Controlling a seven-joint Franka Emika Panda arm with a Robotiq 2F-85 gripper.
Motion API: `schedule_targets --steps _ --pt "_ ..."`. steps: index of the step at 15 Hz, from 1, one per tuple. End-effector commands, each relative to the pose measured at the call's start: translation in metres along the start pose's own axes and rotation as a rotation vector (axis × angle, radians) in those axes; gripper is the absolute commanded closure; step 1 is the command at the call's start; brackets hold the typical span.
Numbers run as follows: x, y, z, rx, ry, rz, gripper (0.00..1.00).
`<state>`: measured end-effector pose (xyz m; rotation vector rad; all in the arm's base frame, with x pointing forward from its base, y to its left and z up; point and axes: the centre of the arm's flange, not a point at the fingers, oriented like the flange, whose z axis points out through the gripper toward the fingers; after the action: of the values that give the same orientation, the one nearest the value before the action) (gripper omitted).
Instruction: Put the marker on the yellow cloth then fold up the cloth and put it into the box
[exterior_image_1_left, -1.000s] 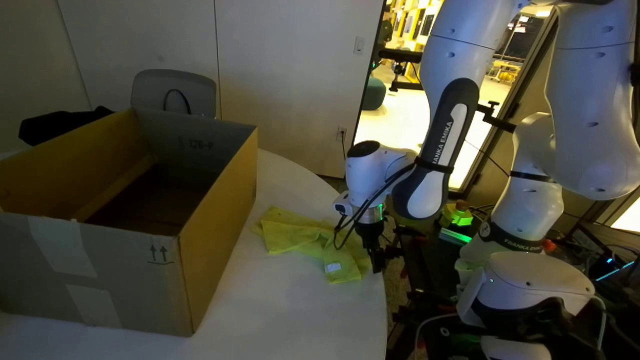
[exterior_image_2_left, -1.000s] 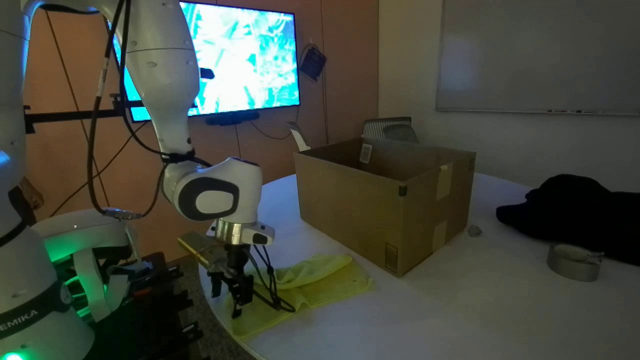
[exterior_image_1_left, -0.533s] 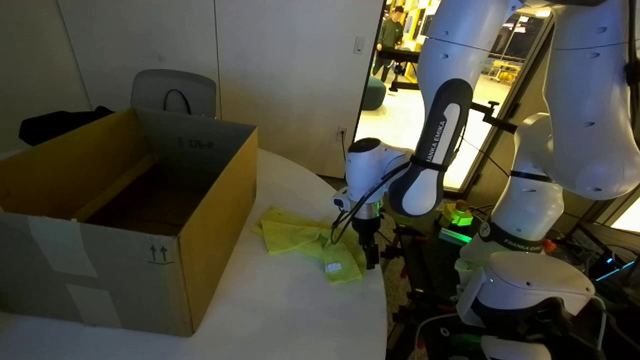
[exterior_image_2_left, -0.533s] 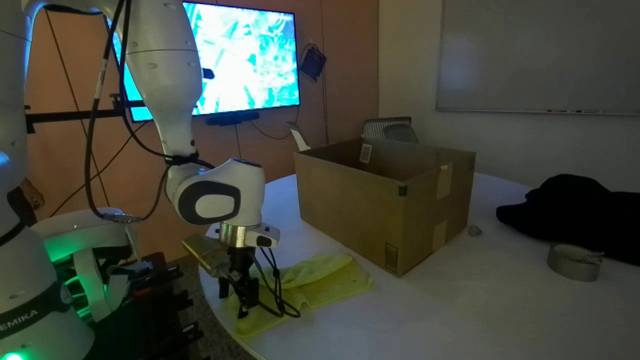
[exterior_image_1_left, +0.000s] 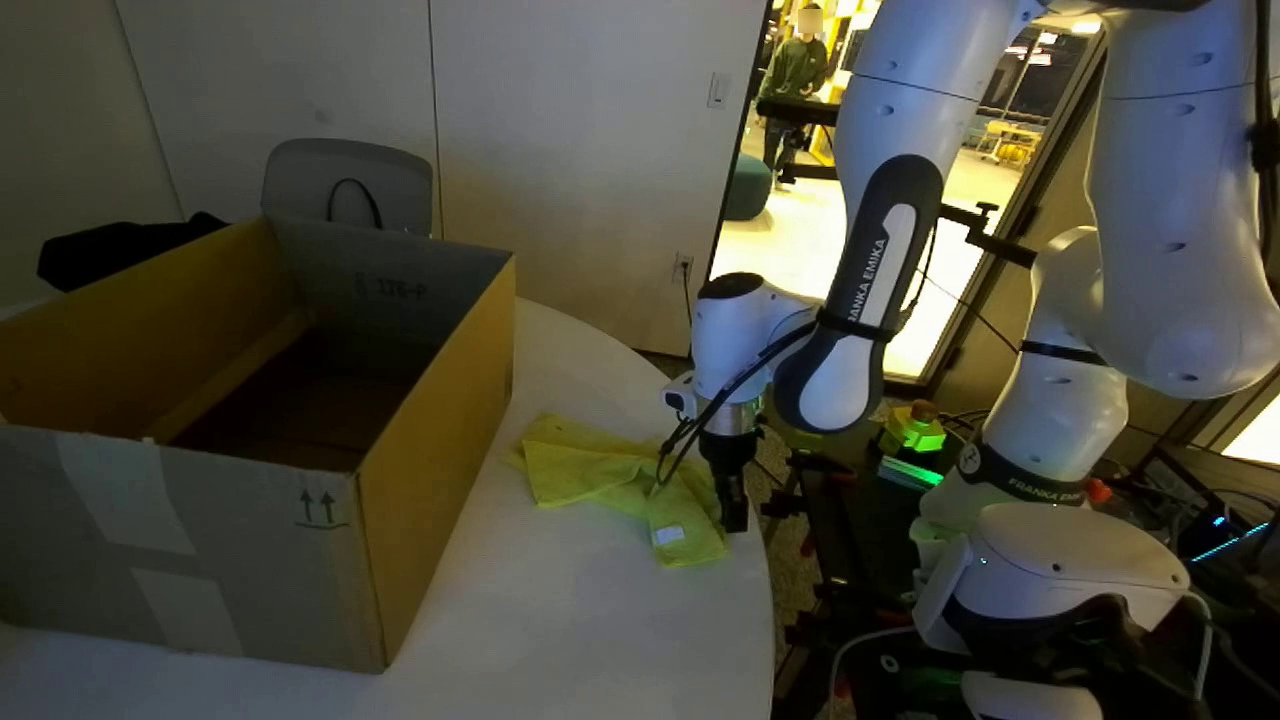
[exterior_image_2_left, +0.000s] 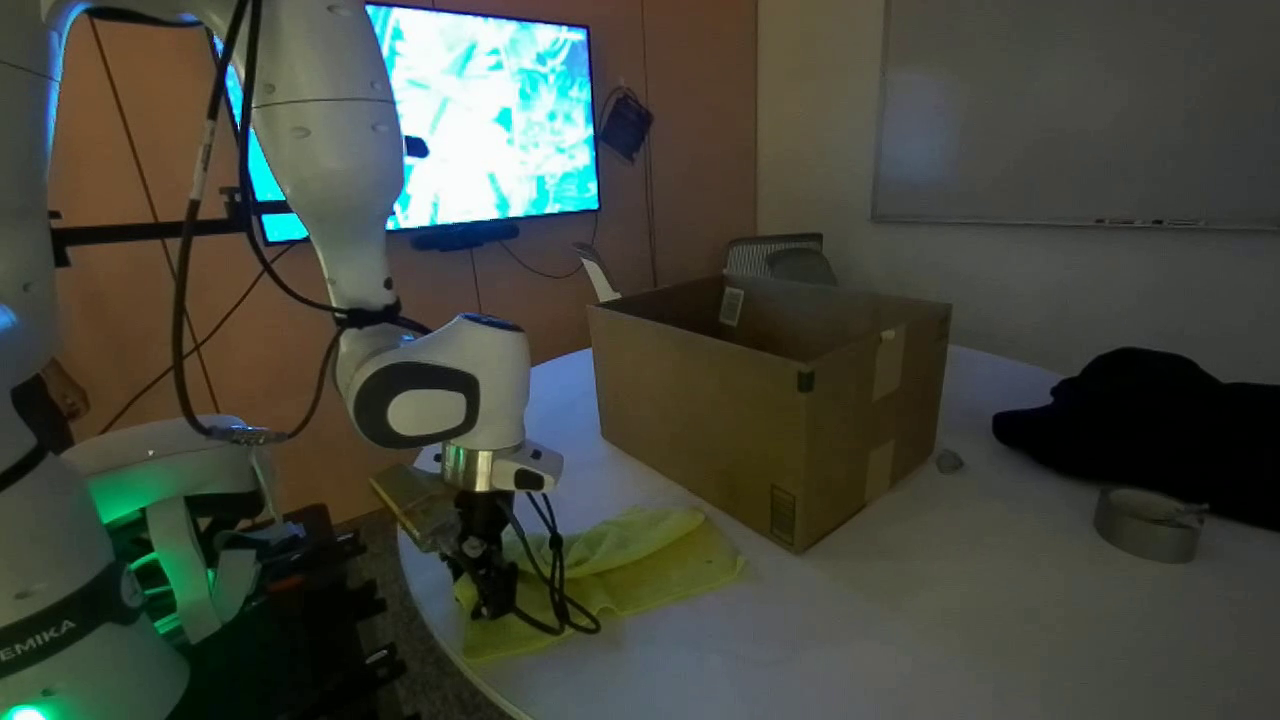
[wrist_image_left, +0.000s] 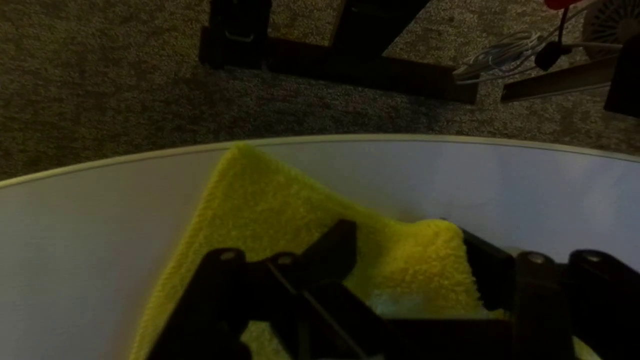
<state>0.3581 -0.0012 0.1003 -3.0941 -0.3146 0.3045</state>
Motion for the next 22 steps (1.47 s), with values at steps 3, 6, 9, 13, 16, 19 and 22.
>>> schedule_targets --steps 3,6,9,13,16,19,22 --pt "0.0 -0.004 -0.001 0.008 0.023 0.011 0.98" --pt "-0.001 -0.007 -0.009 0.002 0.033 0.014 1.0" --pt "-0.002 -0.013 -0.031 -0.019 0.06 0.025 1.0" --pt "0.006 -0.021 -0.07 -0.061 0.147 0.058 1.0" --pt "0.016 -0.025 -0.103 -0.092 0.234 0.106 1.0" --pt "0.023 -0.028 -0.13 -0.123 0.333 0.197 1.0" --pt "0.036 -0.023 -0.148 -0.135 0.417 0.337 1.0"
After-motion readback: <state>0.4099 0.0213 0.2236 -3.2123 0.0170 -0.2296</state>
